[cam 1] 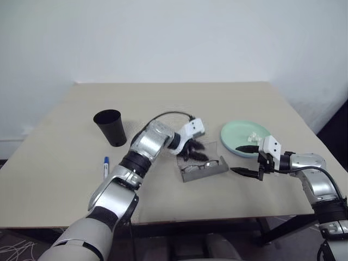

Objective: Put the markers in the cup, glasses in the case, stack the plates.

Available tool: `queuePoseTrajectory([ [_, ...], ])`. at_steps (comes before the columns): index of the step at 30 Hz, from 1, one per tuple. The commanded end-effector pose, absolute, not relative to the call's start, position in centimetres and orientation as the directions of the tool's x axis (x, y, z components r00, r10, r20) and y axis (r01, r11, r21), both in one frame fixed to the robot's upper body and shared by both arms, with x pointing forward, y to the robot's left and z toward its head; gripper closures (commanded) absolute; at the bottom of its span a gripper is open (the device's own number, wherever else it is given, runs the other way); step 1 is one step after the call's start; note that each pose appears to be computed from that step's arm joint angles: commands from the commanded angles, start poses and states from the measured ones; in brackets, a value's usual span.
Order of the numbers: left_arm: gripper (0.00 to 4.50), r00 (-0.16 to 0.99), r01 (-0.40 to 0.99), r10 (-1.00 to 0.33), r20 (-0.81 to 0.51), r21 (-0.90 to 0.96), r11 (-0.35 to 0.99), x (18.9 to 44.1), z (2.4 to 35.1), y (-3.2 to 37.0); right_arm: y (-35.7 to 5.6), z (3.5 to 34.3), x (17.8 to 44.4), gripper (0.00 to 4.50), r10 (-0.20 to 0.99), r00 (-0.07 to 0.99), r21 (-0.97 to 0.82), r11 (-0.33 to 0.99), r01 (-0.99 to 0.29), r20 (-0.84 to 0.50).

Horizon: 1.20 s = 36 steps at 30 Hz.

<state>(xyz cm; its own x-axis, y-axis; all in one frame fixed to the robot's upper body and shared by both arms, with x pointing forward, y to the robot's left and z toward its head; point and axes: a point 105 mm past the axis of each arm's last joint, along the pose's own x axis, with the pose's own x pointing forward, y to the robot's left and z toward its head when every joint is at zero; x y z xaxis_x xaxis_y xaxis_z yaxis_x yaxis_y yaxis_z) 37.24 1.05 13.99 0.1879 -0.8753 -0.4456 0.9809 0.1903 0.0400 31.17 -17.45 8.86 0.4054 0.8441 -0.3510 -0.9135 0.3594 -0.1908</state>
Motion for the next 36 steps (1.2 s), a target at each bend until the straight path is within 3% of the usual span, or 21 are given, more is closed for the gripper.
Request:
queuePoseTrajectory([
  [1,1.87,0.304,0.953,-0.907,-0.292,0.099,0.287,39.5,18.5,1.1,-17.5,10.4,31.7,0.21,0.848,0.419,-0.244,0.353,-0.903,-0.324],
  [3,1.87,0.372,0.928,-0.884,-0.284,0.105,0.356,40.7,18.8,1.8,-17.5,10.4,31.7,0.21,0.848,0.419,-0.245,0.353,-0.903,-0.325],
  [6,2.47,0.481,0.875,-0.828,-0.288,0.111,0.47,42.6,18.4,3.2,-17.5,10.4,31.7,0.21,0.848,0.42,-0.246,0.353,-0.903,-0.324],
  [12,4.46,0.526,0.847,-0.732,-0.433,0.19,0.497,43.0,13.7,4.9,-17.5,10.4,31.6,0.21,0.848,0.422,-0.247,0.356,-0.901,-0.321],
  [23,4.46,0.336,0.925,-0.762,-0.553,0.043,0.377,40.3,9.0,3.4,-17.2,10.4,31.7,0.21,0.85,0.419,-0.243,0.354,-0.903,-0.32],
  [36,4.46,0.036,0.993,-0.846,-0.532,-0.079,0.092,36.1,9.8,2.5,-17.6,10.5,31.6,0.21,0.845,0.43,-0.245,0.365,-0.898,-0.317],
])
